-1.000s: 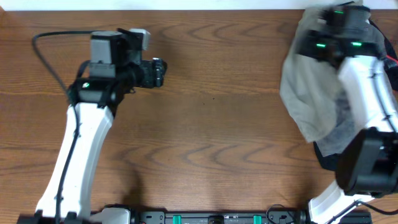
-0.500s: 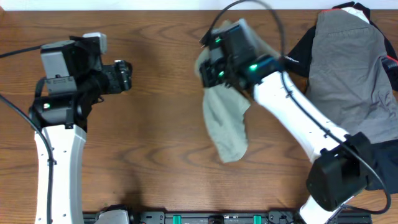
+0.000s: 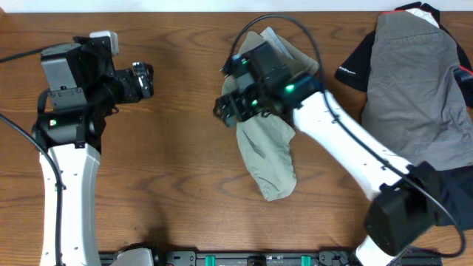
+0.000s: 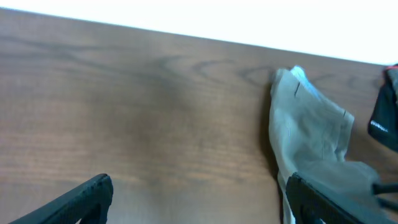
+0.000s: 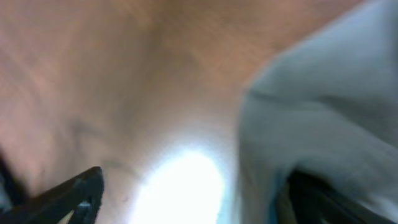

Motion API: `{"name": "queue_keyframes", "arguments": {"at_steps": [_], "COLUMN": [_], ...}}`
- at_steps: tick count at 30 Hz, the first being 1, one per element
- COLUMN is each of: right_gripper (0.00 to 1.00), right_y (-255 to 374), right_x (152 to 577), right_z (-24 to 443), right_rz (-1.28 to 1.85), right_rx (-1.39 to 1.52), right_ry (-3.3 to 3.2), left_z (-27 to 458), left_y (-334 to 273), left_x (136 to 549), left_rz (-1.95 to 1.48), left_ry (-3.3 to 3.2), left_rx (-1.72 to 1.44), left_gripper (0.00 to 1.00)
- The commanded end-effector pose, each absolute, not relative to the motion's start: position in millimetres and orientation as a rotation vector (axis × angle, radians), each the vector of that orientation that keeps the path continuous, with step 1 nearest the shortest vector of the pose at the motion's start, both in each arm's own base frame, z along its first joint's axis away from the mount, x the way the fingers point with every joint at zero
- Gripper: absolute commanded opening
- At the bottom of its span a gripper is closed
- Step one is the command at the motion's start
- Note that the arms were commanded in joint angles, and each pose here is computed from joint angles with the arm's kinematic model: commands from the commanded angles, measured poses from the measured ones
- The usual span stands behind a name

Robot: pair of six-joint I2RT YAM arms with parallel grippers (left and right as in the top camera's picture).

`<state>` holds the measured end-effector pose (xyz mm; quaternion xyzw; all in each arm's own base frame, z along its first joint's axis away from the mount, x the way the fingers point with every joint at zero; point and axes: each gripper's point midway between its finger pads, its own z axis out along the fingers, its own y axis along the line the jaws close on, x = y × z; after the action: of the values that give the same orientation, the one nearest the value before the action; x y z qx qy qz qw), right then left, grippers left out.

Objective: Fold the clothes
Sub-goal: 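Pull the khaki shorts off the pile leftward with the right gripper, then grasp the shorts waistband corner with the left gripper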

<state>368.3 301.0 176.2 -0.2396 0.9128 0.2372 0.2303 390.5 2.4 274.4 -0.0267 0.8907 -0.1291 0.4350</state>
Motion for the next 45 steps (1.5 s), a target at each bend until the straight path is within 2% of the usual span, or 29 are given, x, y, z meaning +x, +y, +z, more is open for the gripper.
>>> {"name": "queue_keyframes", "arguments": {"at_steps": [1, 6, 15, 20, 27, 36, 38, 45], "right_gripper": [0.96, 0.97, 0.98, 0.98, 0.95, 0.95, 0.94, 0.92], "right_y": [236, 166, 95, 44, -37, -59, -58, -54], "right_x": [410, 446, 464, 467, 463, 444, 442, 435], "right_z": [229, 241, 227, 221, 216, 200, 198, 193], "right_rz": [0.507, 0.432, 0.321, 0.251, 0.195, 0.2, 0.201, 0.217], "right_rx": [-0.388, -0.166, 0.023, 0.216, 0.507, 0.555, 0.557, 0.561], "right_ry": [2.403, 2.368, 2.406, 2.421, 2.4, 2.483, 2.494, 2.532], "left_z": [277, 279, 277, 248, 193, 128, 117, 99], "left_y": [-18, -53, -152, -207, -274, -339, -351, -372], "left_x": [398, 417, 481, 499, 490, 495, 493, 506], "left_rz": [-0.422, -0.492, -0.55, -0.469, -0.396, -0.189, -0.202, -0.111], "left_ry": [2.192, 2.19, 2.212, 2.228, 2.252, 2.213, 2.209, 2.131], "left_rx": [-0.008, 0.071, 0.339, 0.501, 0.705, 0.765, 0.774, 0.702], "left_gripper": [0.93, 0.96, 0.98, 0.98, 0.98, 0.97, 0.94, 0.93]}}
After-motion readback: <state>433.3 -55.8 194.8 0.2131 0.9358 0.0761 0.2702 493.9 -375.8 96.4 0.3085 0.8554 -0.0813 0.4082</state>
